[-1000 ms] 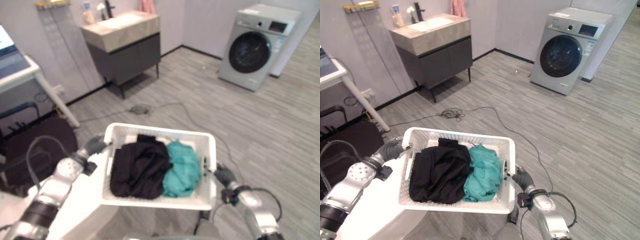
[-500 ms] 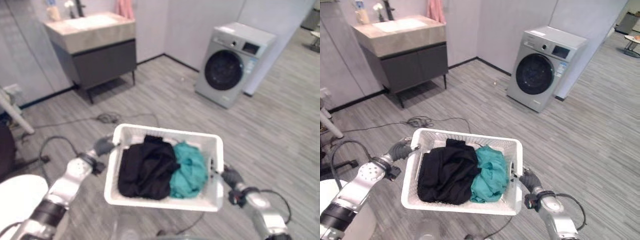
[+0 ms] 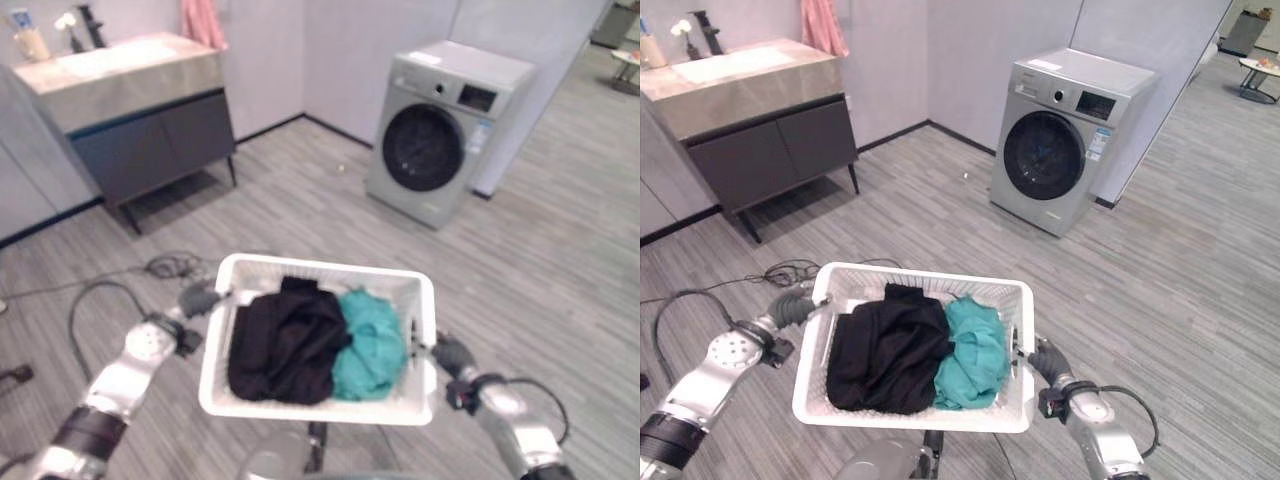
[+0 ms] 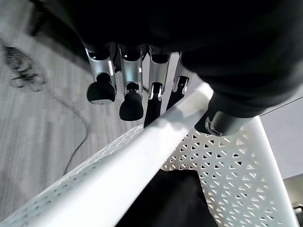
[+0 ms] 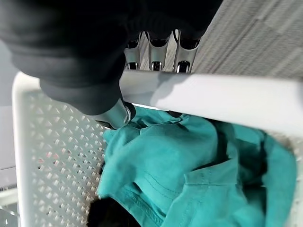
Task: Grab the laundry basket,head to the washer,open it,put in the laundry and shut it.
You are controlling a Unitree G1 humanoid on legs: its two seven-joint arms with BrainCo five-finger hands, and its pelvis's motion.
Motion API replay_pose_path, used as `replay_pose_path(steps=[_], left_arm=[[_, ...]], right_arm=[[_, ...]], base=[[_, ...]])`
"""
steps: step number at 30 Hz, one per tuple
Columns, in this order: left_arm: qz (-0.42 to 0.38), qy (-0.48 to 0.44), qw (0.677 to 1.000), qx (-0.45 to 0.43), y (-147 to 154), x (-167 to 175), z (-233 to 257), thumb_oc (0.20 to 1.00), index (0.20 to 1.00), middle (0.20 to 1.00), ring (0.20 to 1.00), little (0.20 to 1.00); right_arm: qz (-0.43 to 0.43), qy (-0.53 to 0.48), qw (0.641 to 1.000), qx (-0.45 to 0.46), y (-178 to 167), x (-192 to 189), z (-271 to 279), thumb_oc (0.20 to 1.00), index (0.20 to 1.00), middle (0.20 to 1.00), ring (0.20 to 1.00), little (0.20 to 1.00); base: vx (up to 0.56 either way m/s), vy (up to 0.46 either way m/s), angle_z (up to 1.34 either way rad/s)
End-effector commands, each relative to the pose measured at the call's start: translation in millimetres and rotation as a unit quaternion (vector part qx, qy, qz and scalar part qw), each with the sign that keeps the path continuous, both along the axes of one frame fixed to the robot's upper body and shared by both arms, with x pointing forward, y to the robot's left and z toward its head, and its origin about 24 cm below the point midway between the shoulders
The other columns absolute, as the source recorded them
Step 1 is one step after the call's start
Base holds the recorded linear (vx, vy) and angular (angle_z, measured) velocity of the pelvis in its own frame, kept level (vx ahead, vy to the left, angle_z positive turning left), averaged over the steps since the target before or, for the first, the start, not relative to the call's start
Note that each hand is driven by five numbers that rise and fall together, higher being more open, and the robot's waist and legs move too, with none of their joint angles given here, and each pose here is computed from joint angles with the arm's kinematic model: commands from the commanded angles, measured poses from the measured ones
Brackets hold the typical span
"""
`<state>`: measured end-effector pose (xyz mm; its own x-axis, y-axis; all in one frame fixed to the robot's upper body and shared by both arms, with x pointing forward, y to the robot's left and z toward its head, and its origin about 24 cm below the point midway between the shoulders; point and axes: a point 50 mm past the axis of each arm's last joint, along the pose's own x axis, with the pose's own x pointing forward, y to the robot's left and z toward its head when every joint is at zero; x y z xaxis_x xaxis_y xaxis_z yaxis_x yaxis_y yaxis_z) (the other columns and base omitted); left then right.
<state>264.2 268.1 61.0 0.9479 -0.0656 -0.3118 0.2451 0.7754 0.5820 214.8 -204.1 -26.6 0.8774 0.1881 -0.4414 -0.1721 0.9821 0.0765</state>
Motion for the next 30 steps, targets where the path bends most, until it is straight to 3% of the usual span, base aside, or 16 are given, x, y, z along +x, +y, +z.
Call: replay_pose_path(steps=[1,12,22,30], left_arm=[[-0.042,-0.119,0.990,-0.061,-15,20,49,0.200,0.200,0.200,0.200,0.200],[-0.071,-0.114,0.986,-0.095,-39,26,41,0.200,0.200,0.200,0.200,0.200],[-0.078,-0.100,0.987,-0.101,-49,27,30,0.200,0.200,0.200,0.200,0.200],[-0.083,-0.130,0.981,-0.121,-57,37,48,0.200,0.200,0.200,0.200,0.200]], right_arm=[[0.031,-0.094,0.995,-0.002,-7,22,36,0.200,0.200,0.200,0.200,0.200],[-0.014,-0.089,0.996,-0.010,-30,10,36,0.200,0.200,0.200,0.200,0.200],[-0.033,-0.080,0.996,-0.015,-43,4,35,0.200,0.200,0.200,0.200,0.200],[-0.058,-0.095,0.993,-0.023,-50,8,44,0.200,0.200,0.200,0.200,0.200]], base=[[0.21,0.110,-0.16],[0.37,-0.115,0.80],[0.40,-0.281,0.22],[0.21,-0.203,0.14]])
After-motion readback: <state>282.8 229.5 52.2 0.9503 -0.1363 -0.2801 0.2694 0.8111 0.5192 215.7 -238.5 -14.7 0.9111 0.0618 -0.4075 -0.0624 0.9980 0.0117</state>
